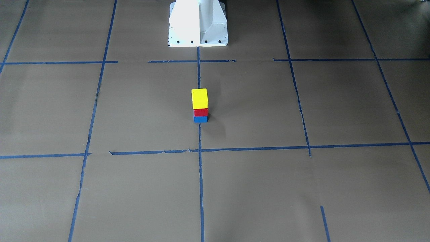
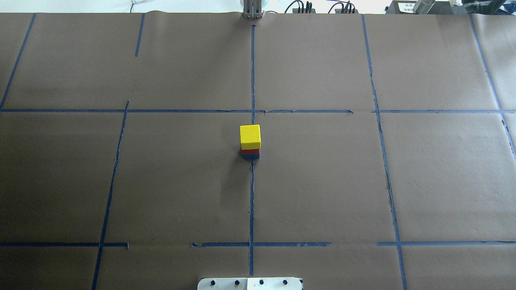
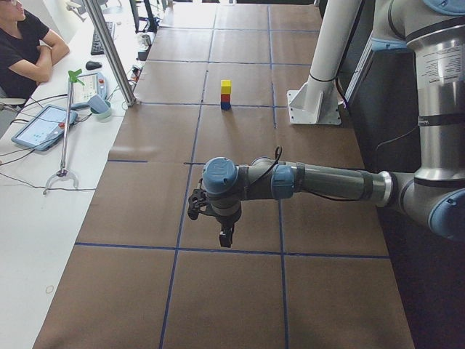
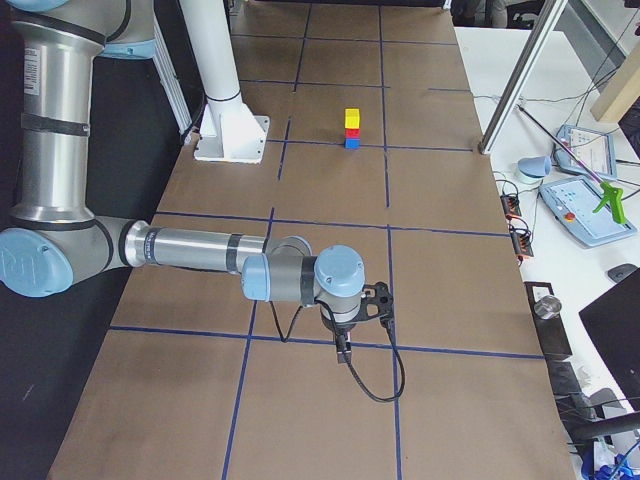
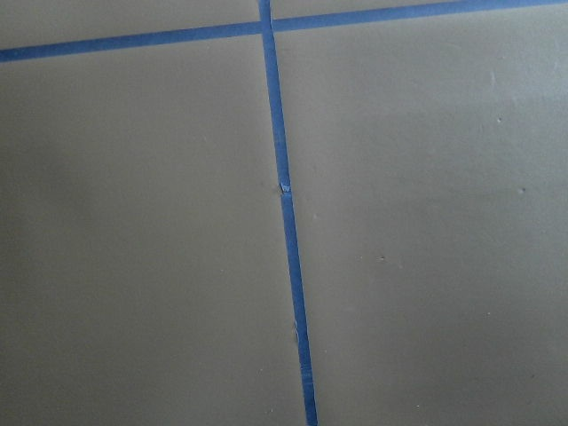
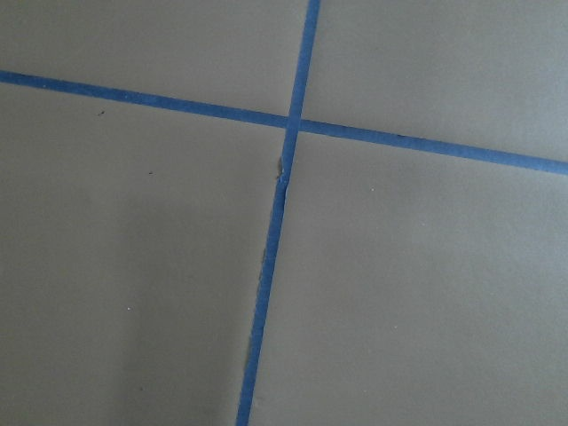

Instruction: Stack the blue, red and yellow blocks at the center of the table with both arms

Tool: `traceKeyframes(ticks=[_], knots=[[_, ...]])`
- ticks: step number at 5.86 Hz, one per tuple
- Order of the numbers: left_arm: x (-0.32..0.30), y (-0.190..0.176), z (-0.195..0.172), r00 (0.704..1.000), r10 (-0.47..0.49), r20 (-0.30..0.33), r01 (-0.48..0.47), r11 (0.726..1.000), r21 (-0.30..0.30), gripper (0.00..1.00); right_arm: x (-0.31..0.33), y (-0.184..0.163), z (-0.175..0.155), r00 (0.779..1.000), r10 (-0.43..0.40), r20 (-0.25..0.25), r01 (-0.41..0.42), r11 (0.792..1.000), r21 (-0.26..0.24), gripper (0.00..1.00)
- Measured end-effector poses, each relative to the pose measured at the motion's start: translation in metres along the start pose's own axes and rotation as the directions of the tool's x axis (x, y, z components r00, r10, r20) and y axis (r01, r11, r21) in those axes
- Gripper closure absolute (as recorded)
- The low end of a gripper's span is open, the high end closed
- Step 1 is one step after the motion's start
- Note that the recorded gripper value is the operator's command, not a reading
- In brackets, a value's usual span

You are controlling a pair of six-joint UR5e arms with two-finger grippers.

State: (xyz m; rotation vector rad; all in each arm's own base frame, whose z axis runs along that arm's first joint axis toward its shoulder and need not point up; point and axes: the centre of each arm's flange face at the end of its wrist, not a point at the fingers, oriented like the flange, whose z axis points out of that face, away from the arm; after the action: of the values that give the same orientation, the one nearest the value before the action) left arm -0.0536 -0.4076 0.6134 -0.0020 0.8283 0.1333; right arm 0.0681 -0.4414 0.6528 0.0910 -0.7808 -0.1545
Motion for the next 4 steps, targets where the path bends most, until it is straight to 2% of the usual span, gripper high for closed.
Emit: traceKeyframes(ticks=[2,4], knots=[[-0.005,0.008,0.006,1.000,-0.011,-0.007,0.011,1.000,-0.010,0.00,-0.019,-0.015,-0.002,1.000,0.008,0.004,-0.008,0.998,-0.055,0.00],[-0.005,0.013,0.007,1.000,-0.005,-0.011,0.005,1.000,-0.008,0.00,-0.023,-0.018,0.001,0.997,-0.077,-0.020,0.075,0.994,-0.084,0.00]])
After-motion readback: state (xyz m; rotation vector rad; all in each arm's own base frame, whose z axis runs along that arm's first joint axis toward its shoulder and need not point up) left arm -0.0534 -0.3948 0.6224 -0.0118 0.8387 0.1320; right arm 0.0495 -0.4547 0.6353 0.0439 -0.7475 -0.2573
